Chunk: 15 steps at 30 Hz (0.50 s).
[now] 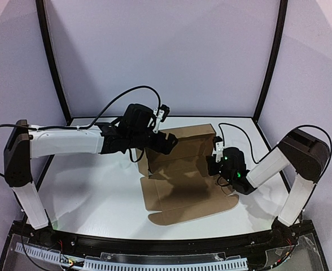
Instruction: Fold the paper box
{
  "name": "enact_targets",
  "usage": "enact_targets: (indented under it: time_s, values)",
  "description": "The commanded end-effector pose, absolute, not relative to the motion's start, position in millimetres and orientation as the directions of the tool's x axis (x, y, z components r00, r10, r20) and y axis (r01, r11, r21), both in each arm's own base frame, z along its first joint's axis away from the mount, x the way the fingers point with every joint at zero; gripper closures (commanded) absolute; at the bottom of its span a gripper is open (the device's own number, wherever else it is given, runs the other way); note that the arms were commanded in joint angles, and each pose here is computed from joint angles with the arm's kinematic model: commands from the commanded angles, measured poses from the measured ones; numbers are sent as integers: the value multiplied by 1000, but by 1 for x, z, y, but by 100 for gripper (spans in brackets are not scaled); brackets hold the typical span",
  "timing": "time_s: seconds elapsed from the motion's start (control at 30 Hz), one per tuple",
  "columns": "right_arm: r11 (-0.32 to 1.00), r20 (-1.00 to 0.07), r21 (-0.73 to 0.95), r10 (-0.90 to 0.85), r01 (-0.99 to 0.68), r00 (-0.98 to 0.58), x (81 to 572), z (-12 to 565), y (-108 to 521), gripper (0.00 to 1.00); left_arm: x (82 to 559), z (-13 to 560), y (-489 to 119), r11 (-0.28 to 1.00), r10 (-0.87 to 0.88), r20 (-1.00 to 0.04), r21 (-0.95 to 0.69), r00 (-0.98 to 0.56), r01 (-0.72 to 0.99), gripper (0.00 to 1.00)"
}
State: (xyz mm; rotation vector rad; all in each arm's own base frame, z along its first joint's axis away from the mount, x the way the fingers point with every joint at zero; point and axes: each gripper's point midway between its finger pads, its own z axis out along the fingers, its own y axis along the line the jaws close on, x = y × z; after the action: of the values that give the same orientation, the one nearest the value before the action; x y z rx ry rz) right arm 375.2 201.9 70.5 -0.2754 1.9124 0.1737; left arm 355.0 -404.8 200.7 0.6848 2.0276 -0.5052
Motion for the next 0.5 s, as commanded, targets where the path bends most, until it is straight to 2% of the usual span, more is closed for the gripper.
enact_targets:
  time_s: [0.0, 0.17, 0.2, 0.3, 0.37, 0.47]
  values:
    - [953, -936, -7, -113, -303, -334, 365, 82, 203, 30, 334, 112, -371, 801, 422, -665, -45, -616, 597, 6]
    - [939, -942, -216, -273, -269, -197, 360, 123, 181, 9, 331, 106, -371, 795, 433, -653, -48, -621, 605, 6]
    - [944, -954, -203, -250, -259, -164, 358, 136, 176, 4, 331, 107, -371, 793, 435, -654, -48, -619, 607, 6]
    - [892, -965, -238, -262, -383, -11, 344, 174, 192, 2, 332, 109, -371, 791, 435, -658, -46, -615, 610, 6]
    - [822, -941, -315, -335, -475, 44, 340, 195, 212, 2, 331, 110, -373, 785, 438, -660, -51, -610, 618, 6]
    - [602, -848, -415, -528, -682, 50, 322, 193, 242, 2, 329, 110, -374, 775, 446, -659, -53, -605, 630, 6]
